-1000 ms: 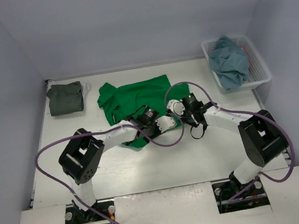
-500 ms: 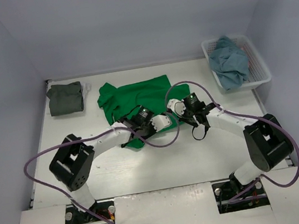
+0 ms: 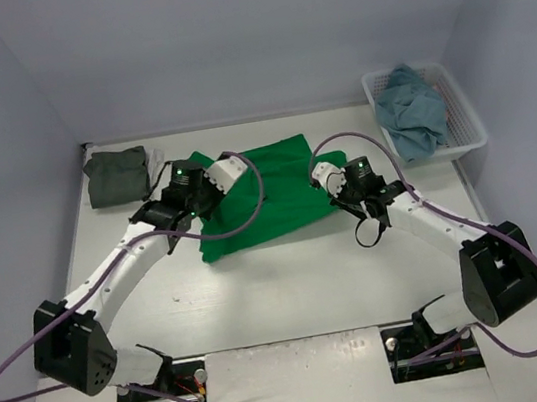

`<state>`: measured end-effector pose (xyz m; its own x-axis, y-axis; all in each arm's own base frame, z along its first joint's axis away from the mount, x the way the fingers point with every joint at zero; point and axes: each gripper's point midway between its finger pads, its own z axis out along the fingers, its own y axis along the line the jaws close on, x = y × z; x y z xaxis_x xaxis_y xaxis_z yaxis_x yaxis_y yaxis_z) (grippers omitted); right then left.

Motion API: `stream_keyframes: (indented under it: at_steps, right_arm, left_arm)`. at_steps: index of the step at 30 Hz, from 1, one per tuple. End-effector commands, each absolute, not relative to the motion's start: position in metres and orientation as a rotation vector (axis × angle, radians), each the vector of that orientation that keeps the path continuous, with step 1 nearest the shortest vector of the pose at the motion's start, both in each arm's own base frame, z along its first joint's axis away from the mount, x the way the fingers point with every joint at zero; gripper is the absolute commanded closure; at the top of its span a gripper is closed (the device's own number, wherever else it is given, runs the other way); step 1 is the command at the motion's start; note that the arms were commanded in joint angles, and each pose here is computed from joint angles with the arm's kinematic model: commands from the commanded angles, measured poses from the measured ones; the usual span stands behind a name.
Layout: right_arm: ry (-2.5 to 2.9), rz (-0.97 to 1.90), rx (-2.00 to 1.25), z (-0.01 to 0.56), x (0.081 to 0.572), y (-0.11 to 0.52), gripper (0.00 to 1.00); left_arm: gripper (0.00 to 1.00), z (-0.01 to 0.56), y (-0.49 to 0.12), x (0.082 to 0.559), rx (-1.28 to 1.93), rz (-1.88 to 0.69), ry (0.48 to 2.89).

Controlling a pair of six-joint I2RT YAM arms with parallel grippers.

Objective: Fold and stack the t-shirts
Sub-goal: Flatten out the tshirt

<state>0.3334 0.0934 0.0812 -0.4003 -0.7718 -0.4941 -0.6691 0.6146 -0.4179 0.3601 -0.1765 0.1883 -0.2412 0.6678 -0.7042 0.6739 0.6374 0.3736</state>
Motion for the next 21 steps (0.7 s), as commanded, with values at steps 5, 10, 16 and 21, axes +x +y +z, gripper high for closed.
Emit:
stream_keyframes:
  at_steps: [5,10,16,21]
  right_arm:
    - [2.18,-0.214,-1.009,0.097,0.367,0.091,1.0]
    - [2.26,-0.199,-1.03,0.064,0.381,0.098,0.87]
    - [2.291,-0.127,-1.08,0.044,0.387,0.115,0.73]
    - [2.303,-0.131,-1.102,0.038,0.388,0.116,0.97]
  left_arm:
    - [1.0,0.291,-0.115,0.378,0.759,0.049,1.782]
    - [1.0,0.311,-0.095,0.384,0.681,0.083,1.754]
    - [1.0,0.3,-0.086,0.39,0.652,0.055,1.794]
    - [1.0,0.274,-0.108,0.39,0.706,-0.084,1.84]
